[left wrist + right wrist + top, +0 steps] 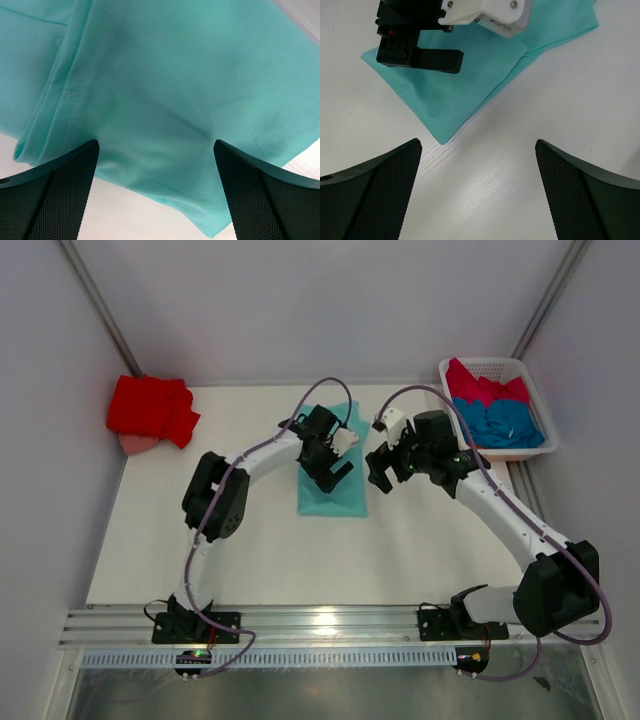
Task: Fold and stack the t-shirts
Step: Fold the tshirt
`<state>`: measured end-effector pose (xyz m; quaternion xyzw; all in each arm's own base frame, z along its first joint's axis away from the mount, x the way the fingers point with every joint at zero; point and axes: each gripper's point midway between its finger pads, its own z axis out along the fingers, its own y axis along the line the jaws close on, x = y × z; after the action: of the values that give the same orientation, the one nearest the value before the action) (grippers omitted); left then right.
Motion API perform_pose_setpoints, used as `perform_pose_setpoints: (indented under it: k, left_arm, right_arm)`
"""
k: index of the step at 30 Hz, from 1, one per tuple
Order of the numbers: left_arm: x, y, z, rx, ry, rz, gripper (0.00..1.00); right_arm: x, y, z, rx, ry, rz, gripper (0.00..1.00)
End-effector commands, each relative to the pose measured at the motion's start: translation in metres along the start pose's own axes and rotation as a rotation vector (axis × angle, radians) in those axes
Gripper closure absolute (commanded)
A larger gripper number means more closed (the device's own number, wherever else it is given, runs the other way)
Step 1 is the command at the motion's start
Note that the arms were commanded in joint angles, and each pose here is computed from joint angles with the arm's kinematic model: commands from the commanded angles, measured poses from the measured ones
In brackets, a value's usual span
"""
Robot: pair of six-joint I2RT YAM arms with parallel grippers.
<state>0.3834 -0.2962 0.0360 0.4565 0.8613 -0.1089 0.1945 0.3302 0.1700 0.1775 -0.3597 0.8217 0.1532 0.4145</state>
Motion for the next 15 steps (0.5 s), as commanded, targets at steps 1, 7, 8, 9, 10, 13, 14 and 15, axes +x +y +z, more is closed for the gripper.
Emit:
perform_pose_setpoints:
  k: [1,7,8,9,10,13,14,15]
  left_arm:
    - [-0.047,0.018,-0.047,-0.066,-0.168,-0.012,0.01]
    - [-0.032,0.024,-0.036,-0.099,-0.119,-0.018,0.01]
    - [-0.029,0.023,-0.033,-0.097,-0.110,-0.020,0.01]
    - [-0.025,0.023,-0.031,-0.096,-0.096,-0.025,0.01]
    - [-0.022,0.022,-0.029,-0.094,-0.087,-0.031,0.01]
    - [-0.017,0.021,-0.025,-0.092,-0.069,-0.033,0.01]
    - [-0.016,0.021,-0.025,-0.090,-0.068,-0.035,0.01]
    - [-0.017,0.020,-0.025,-0.085,-0.069,-0.038,0.01]
  right_arm:
    - [-0.029,0.002,-0.011,-0.014,-0.075,-0.037,0.01]
    - [-0.027,0.010,-0.003,-0.078,-0.048,-0.016,0.01]
    - [-0.026,0.012,-0.003,-0.090,-0.045,-0.010,0.01]
    - [-0.026,0.014,-0.002,-0.101,-0.041,-0.007,0.01]
    - [-0.025,0.014,-0.002,-0.108,-0.040,-0.006,0.01]
    - [-0.028,0.018,-0.003,-0.130,-0.042,-0.004,0.00]
    - [-0.027,0.019,-0.003,-0.138,-0.038,-0.003,0.01]
    - [-0.029,0.020,-0.004,-0.145,-0.040,-0.003,0.01]
